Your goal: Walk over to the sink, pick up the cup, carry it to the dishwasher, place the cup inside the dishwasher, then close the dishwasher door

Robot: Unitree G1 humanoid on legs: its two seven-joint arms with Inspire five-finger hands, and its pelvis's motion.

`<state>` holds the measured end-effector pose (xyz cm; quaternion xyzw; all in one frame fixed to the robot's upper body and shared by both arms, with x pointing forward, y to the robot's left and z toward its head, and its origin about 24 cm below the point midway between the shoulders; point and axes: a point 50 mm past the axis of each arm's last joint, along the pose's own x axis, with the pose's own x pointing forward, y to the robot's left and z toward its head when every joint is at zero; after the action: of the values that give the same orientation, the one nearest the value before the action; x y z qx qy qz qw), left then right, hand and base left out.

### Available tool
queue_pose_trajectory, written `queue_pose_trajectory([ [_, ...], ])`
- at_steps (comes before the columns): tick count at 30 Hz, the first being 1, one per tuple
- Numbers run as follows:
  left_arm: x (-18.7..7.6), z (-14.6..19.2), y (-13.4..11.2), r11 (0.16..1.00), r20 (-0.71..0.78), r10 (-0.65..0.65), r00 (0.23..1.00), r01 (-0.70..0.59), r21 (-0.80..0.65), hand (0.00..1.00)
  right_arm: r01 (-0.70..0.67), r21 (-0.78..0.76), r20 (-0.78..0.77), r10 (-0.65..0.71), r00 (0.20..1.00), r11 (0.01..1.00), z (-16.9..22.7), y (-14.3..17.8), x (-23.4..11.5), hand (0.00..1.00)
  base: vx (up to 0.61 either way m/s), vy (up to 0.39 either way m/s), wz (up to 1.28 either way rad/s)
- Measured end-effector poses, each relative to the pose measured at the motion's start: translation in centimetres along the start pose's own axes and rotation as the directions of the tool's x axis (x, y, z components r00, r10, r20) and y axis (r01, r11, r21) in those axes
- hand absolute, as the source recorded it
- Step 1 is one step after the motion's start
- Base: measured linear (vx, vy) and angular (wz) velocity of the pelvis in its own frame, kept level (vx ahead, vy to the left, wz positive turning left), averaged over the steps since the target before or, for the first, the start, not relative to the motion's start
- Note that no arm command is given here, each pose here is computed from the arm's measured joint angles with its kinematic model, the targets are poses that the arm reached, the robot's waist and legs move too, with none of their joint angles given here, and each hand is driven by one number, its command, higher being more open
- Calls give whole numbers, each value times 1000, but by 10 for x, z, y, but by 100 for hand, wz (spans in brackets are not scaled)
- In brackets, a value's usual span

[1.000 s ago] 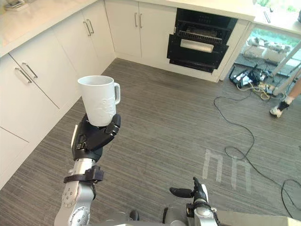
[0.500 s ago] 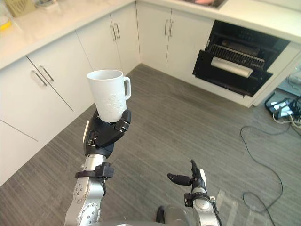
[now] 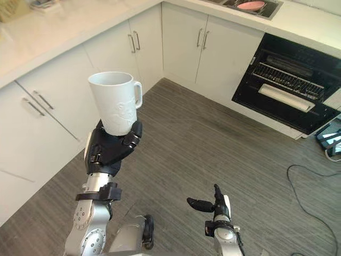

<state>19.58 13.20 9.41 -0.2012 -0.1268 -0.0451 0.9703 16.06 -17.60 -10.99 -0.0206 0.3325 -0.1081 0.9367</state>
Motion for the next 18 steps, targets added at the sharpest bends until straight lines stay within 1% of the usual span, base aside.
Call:
queue_pose_trajectory([
  [2,0,1,-2,1000,2,-6,1000,6,-6,0,-20,11,2,20,1000,1000,0,7,-1,100,370,157,7],
  [4,1,11,-7,1000,49,-26,998,27,-16,0,-45,36,14,45,999,998,3,16,-3,100,311,67,9],
  [8,1,18,-10,999,105,-31,994,35,-32,0,-47,41,27,46,999,998,6,17,-3,100,333,-30,12],
  [10,1,12,-7,999,84,-18,996,21,-29,0,-47,33,17,46,999,998,4,16,-2,100,493,-87,19],
  [12,0,-6,-3,999,10,19,1000,-18,-39,0,-32,-3,-18,32,999,999,-2,6,-1,100,758,-144,44],
  [14,-1,-17,-4,997,-44,45,998,-48,-61,0,-28,-37,-11,28,1000,999,1,-1,2,100,580,-128,13],
  [16,-1,-23,-4,994,-75,67,995,-73,-76,0,-30,-41,-3,30,1000,999,2,-1,1,100,506,-138,5],
  [18,-2,-22,-7,995,-71,54,996,-60,-86,0,-25,-42,10,26,1000,999,2,-1,-3,100,528,-90,-3],
])
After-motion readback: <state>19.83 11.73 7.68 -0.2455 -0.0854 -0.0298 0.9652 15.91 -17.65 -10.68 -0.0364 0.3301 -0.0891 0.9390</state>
